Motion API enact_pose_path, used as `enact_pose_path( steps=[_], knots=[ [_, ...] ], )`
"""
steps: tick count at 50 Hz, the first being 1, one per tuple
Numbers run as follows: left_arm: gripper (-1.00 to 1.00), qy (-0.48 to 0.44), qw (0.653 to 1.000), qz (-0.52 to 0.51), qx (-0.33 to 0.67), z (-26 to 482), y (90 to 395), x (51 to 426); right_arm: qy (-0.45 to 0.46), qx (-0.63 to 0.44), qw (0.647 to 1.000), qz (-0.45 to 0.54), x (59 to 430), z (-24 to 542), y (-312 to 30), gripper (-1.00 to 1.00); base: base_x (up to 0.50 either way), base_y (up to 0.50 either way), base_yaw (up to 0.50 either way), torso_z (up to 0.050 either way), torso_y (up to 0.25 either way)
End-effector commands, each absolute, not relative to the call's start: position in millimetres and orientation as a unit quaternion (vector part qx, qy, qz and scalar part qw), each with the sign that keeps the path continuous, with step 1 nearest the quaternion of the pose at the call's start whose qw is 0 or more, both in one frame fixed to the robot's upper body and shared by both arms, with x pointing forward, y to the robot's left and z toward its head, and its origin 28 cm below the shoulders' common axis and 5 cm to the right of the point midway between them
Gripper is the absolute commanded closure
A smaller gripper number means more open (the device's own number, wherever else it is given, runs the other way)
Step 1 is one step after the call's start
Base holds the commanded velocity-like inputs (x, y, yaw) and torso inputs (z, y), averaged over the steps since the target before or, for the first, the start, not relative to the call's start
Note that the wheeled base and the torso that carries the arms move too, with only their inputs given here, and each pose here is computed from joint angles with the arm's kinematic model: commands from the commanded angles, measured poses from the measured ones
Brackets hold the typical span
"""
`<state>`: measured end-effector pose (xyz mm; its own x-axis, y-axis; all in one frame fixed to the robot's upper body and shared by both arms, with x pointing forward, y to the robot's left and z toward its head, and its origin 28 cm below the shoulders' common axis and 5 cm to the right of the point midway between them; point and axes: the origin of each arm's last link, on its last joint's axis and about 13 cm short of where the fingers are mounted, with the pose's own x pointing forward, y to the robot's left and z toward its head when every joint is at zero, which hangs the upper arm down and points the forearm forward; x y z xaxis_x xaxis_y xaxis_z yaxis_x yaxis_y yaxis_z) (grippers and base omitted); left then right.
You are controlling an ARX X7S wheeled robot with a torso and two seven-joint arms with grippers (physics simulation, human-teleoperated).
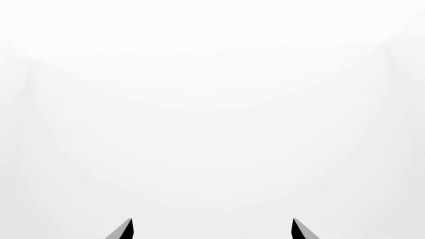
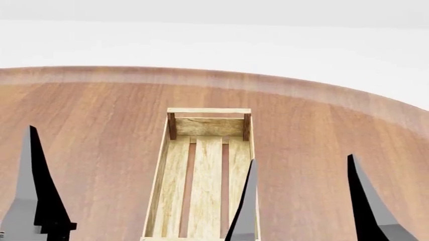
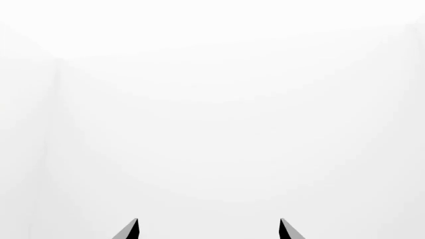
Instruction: Stack the right bowl on the left bowl and place them in the tray.
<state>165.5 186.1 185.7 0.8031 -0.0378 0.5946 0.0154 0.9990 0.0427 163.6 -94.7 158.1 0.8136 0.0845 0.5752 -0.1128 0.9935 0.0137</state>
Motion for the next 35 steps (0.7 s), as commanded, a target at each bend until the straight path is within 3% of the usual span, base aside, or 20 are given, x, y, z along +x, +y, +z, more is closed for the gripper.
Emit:
enact_pose_path(
  steps=[1, 6, 35],
  knots=[
    [-1.00, -0.324, 0.946, -0.005, 0.018, 186.8, 188.1, 166.4, -0.307, 0.015, 0.950, 0.048, 163.9, 159.1, -96.3, -1.00, 0.00, 0.00, 0.00, 0.000, 0.000],
    [-1.00, -0.317, 0.948, -0.005, 0.030, 186.2, 187.0, 167.5, -0.306, 0.014, 0.951, 0.049, 164.3, 158.5, -95.9, -1.00, 0.00, 0.00, 0.00, 0.000, -0.052],
    [-1.00, -0.313, 0.949, -0.004, 0.029, 185.3, 187.4, 166.7, -0.304, 0.011, 0.951, 0.052, 164.0, 158.0, -95.5, -1.00, 0.00, 0.00, 0.00, 0.002, -0.250]
  ],
)
